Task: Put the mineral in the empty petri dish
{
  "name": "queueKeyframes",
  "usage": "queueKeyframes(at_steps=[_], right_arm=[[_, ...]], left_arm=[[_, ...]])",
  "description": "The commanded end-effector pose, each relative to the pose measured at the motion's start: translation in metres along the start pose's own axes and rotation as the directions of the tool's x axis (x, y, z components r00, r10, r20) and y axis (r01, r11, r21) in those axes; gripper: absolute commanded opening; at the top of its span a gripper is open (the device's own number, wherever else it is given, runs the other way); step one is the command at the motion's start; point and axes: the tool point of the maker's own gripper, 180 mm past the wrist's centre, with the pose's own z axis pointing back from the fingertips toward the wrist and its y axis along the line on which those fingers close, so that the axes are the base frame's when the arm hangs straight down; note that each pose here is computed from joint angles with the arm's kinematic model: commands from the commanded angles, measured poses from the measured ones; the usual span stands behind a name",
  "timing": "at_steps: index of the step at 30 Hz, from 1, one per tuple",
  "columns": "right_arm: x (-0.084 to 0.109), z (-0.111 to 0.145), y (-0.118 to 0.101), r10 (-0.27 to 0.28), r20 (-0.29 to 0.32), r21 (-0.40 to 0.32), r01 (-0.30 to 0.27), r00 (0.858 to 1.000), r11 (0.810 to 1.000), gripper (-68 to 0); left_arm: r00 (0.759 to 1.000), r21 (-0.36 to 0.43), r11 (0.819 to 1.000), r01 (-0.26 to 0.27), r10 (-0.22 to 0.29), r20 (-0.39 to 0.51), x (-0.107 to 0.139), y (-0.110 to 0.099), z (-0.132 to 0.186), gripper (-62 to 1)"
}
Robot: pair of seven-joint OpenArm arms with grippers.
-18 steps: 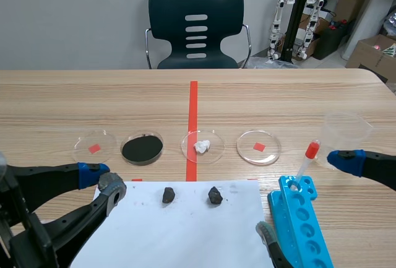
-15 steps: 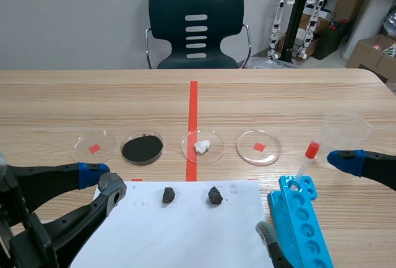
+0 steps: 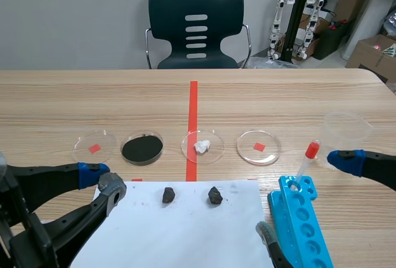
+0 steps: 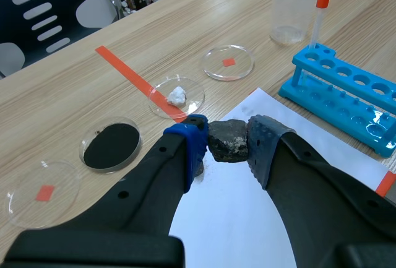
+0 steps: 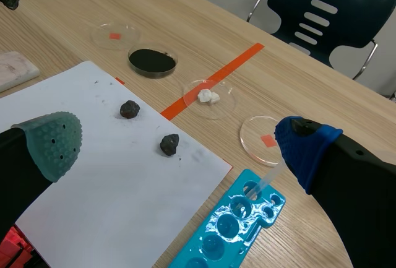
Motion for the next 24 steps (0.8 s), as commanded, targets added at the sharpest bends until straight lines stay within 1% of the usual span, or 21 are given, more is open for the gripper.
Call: queueKeyframes(at_steps=[1,20,22,24], right_arm=[[0.012,-0.002,-0.004,0.007,0.041,-0.012,-0.006,0.999,1.000,0.4],[0.012,-0.002,-0.004,0.007,0.041,-0.012,-0.006,0.999,1.000,0.4],[0.012,-0.002,-0.004,0.007,0.041,-0.012,-0.006,0.999,1.000,0.4],[0.012,-0.002,-0.004,0.007,0.041,-0.012,-0.006,0.999,1.000,0.4]], left_arm=[[0.999,0.008,1.000,-0.005,0.005,0.043,0.011,0.001,-0.001,-49.6],[0.999,0.010,1.000,-0.005,0.005,0.045,0.012,0.002,-0.002,-49.6],[1.000,0.012,1.000,-0.007,0.006,0.027,0.009,0.003,-0.002,-49.6],[1.000,0.019,1.000,-0.009,0.009,-0.018,0.001,0.005,-0.004,-49.6]])
